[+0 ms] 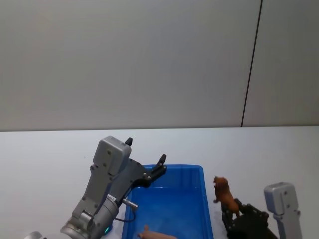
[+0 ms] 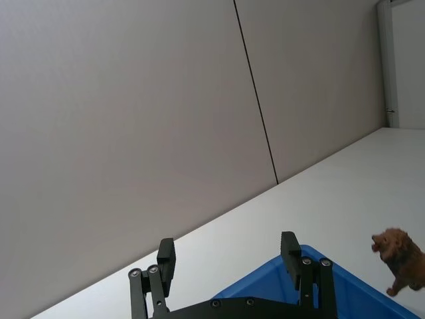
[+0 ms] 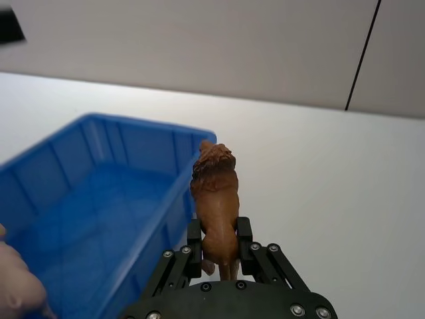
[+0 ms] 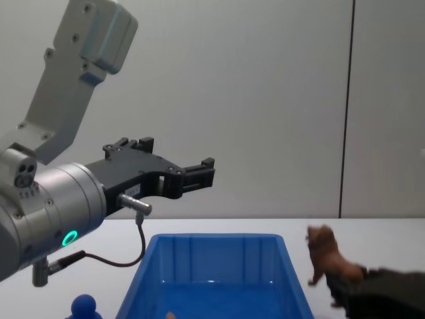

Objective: Pick up the two dolls from the table and place them into the box.

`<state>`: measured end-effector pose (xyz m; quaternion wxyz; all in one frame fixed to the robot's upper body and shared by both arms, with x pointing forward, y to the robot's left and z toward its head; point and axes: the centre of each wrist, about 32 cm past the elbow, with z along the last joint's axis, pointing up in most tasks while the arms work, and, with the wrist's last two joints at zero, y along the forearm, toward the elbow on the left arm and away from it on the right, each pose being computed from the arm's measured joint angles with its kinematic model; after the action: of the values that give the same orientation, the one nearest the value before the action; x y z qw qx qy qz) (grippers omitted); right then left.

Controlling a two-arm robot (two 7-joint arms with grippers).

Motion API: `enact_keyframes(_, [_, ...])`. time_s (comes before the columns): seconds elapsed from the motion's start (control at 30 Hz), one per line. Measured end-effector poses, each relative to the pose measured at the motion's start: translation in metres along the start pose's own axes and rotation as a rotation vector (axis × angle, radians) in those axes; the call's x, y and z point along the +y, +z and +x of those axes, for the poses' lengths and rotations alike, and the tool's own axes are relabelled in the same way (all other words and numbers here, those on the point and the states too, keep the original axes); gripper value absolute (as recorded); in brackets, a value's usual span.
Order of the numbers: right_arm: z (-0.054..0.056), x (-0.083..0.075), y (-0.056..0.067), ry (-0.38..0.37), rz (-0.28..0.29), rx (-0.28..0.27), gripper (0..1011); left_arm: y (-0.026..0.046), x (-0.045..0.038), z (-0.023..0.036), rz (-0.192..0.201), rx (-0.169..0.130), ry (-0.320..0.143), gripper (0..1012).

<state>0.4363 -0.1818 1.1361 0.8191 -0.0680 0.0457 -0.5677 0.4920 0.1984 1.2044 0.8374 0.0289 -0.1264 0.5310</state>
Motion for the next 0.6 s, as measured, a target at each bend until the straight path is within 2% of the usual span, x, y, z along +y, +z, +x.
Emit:
enact_keyframes(0.23, [-0.001,-0.001,0.019,0.045,0.077,-0.018,296,0.0000,0.0000,0.0000,0.000,0.000,0.000,1001])
enact_keyframes(0.47, [-0.004,0.004,0.033,0.119,0.119,-0.021,296,0.0000,0.0000,0.0000,0.000,0.000,0.000,1001])
enact_keyframes(0.6, [-0.008,0.008,0.039,0.160,0.124,-0.016,296,0.0000,0.0000,0.0000,0.000,0.000,0.000,1001])
